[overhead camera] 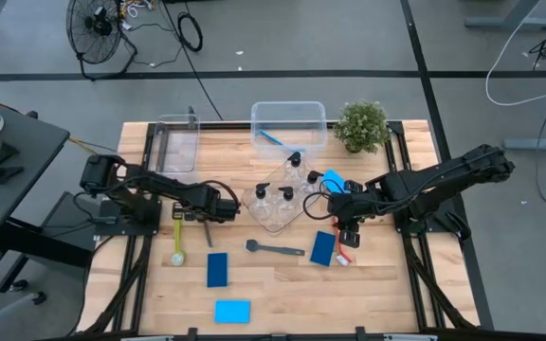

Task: Pick & Place Kitchen Sink Supplies
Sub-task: Put the gray dishwashing brush into the transparent container

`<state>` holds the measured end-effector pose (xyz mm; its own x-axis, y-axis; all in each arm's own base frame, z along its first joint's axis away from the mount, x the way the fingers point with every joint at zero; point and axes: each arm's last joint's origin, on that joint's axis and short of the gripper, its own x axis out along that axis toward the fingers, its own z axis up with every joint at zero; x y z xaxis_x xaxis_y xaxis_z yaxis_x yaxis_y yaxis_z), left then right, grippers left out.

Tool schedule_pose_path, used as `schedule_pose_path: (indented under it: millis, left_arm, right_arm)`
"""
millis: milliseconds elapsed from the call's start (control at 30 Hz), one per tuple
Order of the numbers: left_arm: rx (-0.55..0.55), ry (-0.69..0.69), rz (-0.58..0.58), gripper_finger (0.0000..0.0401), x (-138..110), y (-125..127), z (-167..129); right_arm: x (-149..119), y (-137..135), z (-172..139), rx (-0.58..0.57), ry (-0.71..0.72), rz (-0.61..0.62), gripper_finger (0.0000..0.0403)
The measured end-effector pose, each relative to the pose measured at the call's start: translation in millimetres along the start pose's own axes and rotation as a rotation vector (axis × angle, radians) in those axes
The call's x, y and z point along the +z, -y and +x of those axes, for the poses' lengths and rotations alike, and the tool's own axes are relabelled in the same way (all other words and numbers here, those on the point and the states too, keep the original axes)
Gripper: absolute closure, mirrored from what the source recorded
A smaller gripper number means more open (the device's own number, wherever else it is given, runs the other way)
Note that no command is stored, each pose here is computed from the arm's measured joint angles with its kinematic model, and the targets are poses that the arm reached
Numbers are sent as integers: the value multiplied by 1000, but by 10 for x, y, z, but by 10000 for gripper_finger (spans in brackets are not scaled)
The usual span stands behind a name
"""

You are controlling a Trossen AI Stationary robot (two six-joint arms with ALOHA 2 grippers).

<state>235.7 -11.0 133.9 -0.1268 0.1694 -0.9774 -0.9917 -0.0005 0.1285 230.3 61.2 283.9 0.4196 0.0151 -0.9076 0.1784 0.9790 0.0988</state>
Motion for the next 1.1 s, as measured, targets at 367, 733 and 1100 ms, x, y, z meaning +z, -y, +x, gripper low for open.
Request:
schedule_pose_path:
  millis: [367,733,1100]
  left_arm:
    - [-10,0,26,327,-13,52,46]
    - [71,-39,52,372,-36,-12,34]
    - [56,-37,100,378,-102,33,-342]
  right_arm:
    - [7,12,0,-44,22,4,238]
    - [12,17,-1,-62,34,8,238]
    - [12,17,-1,-61,34,8,238]
